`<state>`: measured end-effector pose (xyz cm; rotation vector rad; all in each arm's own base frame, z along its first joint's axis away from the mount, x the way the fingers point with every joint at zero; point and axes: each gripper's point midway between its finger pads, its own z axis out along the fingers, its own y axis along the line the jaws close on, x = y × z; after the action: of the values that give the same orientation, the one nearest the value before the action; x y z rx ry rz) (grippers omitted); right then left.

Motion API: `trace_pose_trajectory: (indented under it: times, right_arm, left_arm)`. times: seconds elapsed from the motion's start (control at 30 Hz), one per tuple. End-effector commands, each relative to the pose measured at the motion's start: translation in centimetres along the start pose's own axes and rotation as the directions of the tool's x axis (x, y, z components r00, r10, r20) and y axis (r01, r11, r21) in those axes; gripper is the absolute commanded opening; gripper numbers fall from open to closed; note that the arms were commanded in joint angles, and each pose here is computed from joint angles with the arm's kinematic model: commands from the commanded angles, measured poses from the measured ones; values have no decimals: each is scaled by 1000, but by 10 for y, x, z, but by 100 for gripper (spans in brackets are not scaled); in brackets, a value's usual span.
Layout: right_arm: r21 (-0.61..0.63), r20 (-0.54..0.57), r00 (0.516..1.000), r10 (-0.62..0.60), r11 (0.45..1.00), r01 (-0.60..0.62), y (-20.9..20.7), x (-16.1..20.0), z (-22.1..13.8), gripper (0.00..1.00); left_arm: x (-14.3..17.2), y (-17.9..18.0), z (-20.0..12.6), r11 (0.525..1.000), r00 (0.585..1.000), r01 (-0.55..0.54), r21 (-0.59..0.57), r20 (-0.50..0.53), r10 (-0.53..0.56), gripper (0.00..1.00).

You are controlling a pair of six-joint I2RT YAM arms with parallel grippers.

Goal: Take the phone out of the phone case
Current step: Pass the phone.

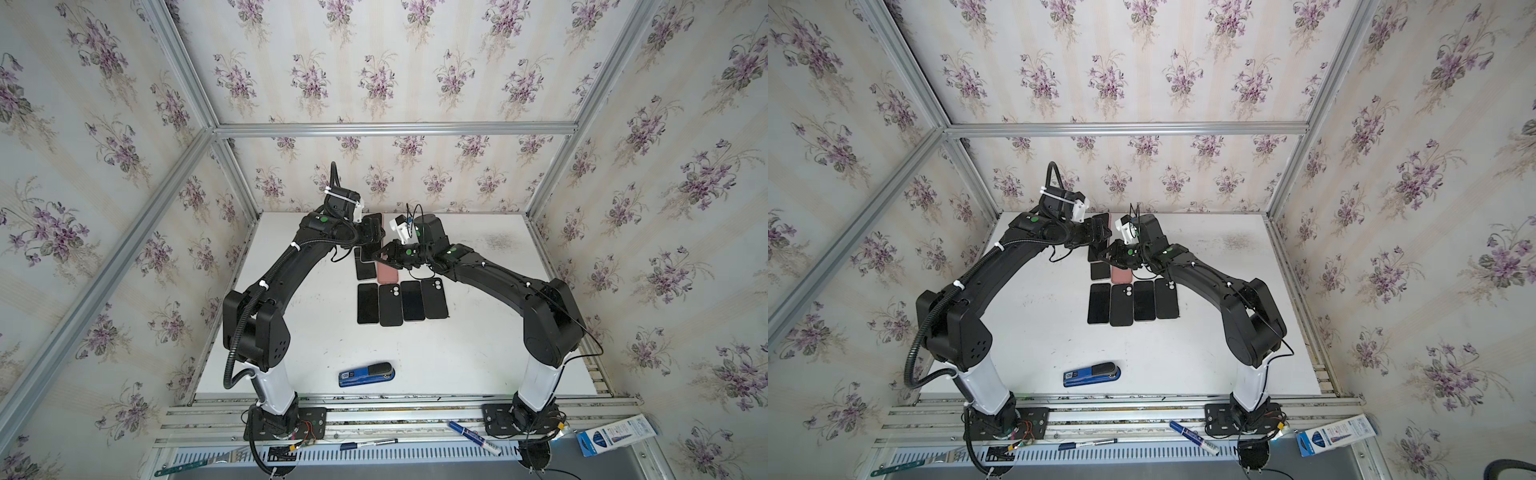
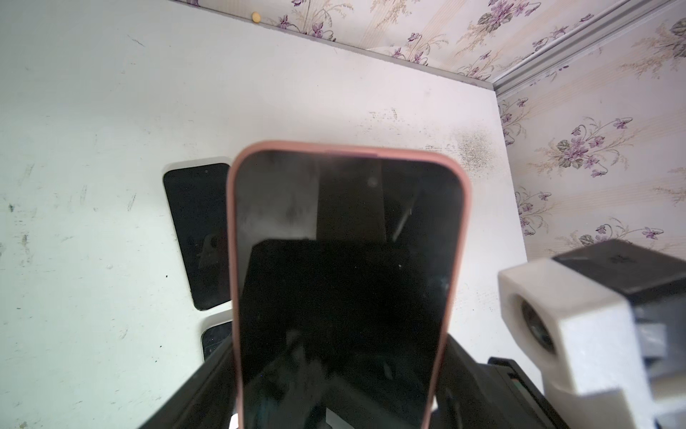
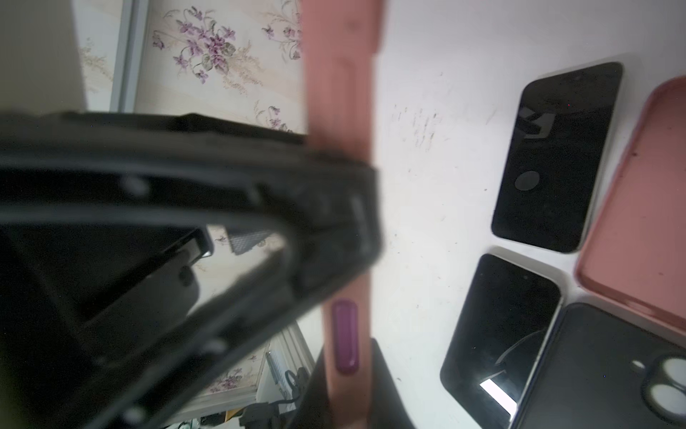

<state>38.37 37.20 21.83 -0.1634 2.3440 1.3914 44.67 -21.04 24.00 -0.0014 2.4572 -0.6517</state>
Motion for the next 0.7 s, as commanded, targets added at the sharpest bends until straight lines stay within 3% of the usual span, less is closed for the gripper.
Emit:
trace_pose_trajectory:
  times: [0.0,0.17,0.4,0.57,0.67]
  right_arm:
    - [-30,31,1000,0,1000,1,10,-8,-2,3]
    - [-21,39,999,-20,1000,21,9,-5,-7,0]
    - [0,44,995,-87,996,87,9,2,-23,0]
    - [27,75,988,-138,990,136,2,2,-50,0]
    - [61,131,979,-157,987,150,-13,-16,-79,0]
  left_arm:
    - [-14,-15,-8,998,998,-2,62,58,-1,59]
    - [-19,-33,-20,989,996,-24,147,89,11,67]
    - [-31,-64,-49,955,989,-77,285,146,36,100]
    - [-43,-76,-79,933,977,-125,337,207,56,100]
    - [-49,-82,-99,921,964,-172,349,253,83,100]
